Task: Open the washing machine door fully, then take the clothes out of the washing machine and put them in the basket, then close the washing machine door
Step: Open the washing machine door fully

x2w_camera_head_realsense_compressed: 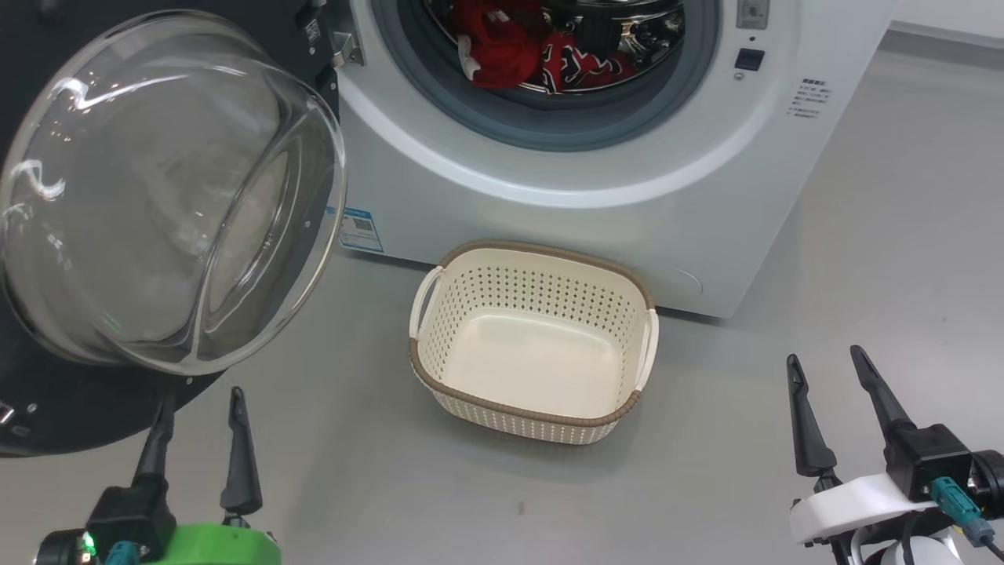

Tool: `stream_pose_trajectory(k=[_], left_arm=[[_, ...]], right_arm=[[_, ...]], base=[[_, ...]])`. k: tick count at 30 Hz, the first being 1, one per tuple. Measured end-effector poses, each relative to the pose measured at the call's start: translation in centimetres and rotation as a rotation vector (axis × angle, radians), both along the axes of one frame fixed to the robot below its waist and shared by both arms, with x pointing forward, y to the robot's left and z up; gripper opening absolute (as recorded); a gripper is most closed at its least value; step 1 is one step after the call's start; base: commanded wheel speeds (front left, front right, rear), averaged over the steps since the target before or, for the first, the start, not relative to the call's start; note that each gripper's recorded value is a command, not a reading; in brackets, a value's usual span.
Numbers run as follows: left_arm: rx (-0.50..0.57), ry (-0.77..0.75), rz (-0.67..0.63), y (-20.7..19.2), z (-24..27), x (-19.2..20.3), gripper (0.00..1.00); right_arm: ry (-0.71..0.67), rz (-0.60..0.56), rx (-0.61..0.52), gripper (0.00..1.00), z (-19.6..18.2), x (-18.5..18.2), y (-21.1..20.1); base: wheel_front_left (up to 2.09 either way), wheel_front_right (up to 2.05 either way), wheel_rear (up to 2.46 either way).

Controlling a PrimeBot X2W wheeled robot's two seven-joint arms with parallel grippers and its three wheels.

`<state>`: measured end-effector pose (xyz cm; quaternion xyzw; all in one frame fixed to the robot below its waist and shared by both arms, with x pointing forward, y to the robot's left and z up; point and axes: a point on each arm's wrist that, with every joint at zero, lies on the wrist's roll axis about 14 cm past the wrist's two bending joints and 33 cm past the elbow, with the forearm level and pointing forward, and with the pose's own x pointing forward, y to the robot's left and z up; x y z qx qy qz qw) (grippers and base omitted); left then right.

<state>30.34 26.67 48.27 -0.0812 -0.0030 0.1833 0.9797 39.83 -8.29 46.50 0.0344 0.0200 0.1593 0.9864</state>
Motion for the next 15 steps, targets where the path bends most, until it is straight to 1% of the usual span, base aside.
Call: stream_pose_trajectory(k=[7,15], left_arm=[[-0.019,0.012,-0.138,-4.0,-0.5,1.1,1.00],[-0.027,0.014,-0.256,-7.4,-0.4,2.3,1.00]], right_arm=[[-0.014,-0.039,0.004,1.00,0.7,-1.1,-1.1],[-0.035,-0.072,0.007,1.00,1.6,-2.6,-2.1]], base=[[0.00,0.00,0.00],[0.00,0.00,0.00]])
